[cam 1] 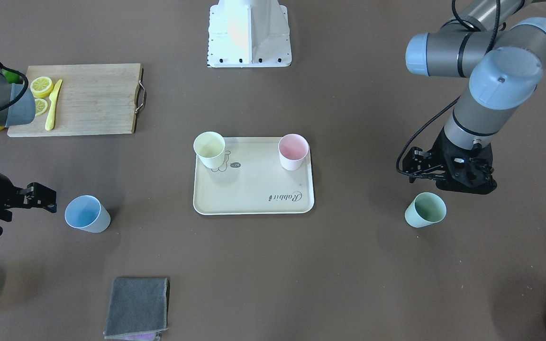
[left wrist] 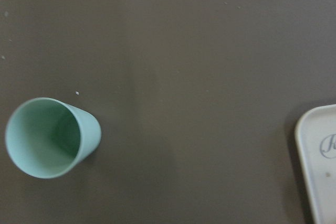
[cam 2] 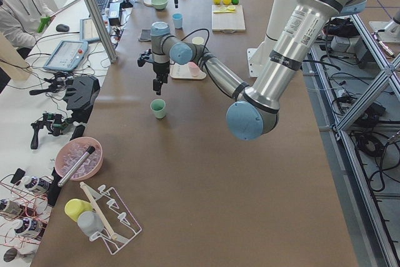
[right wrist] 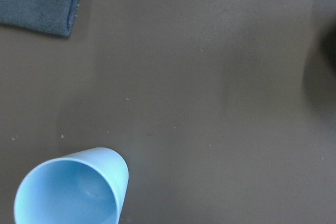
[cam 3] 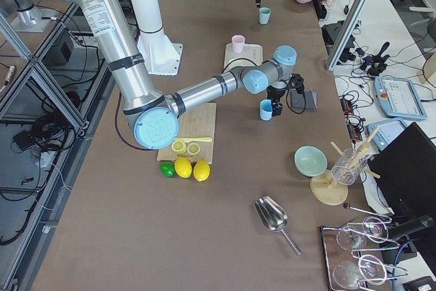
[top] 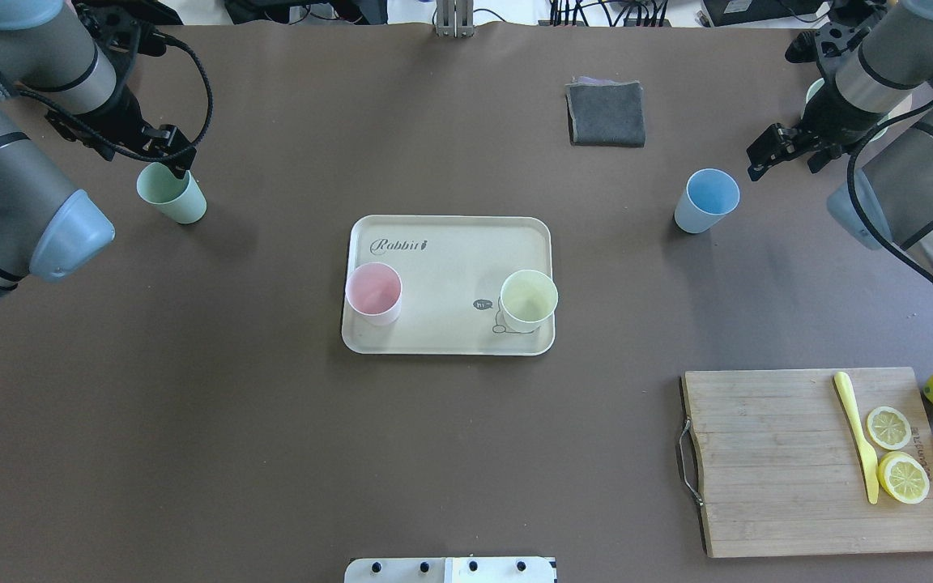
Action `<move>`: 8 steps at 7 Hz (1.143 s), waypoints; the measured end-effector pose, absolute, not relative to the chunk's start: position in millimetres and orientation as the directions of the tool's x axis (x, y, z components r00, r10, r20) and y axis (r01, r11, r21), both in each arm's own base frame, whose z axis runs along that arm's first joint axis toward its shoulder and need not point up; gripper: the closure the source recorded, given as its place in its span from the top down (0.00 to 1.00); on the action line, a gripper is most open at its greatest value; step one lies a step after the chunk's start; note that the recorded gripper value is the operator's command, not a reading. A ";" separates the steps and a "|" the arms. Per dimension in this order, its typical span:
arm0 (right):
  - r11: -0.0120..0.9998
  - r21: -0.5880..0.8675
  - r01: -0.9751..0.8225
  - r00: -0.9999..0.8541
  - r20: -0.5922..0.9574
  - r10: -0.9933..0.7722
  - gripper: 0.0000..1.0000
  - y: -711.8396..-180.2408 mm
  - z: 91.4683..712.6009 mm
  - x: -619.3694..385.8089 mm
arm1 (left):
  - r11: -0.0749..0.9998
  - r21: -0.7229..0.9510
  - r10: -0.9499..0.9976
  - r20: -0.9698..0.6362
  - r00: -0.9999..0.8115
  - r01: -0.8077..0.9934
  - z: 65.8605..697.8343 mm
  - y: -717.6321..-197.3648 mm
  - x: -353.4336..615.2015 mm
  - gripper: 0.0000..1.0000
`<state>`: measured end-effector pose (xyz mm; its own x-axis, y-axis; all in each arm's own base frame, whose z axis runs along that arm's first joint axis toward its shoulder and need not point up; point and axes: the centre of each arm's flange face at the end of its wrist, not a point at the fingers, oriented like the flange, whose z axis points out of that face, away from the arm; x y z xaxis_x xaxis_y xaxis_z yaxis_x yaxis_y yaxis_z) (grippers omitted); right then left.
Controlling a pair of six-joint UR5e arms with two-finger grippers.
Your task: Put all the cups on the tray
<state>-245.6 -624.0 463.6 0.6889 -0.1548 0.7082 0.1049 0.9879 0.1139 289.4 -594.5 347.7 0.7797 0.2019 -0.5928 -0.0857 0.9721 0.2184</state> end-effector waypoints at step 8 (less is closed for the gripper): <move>0.994 0.017 0.110 0.666 0.741 -0.087 0.00 -626.5 467.1 -306.3 | 0.968 0.235 0.210 -0.589 0.781 -0.083 461.1 -644.1 307.0 0.14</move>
<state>-306.3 -626.5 467.1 0.6661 -0.0868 0.7408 0.1101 0.9938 0.0174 307.0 -644.1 461.1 0.7807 0.2098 -0.5886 -0.0828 0.9684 0.2354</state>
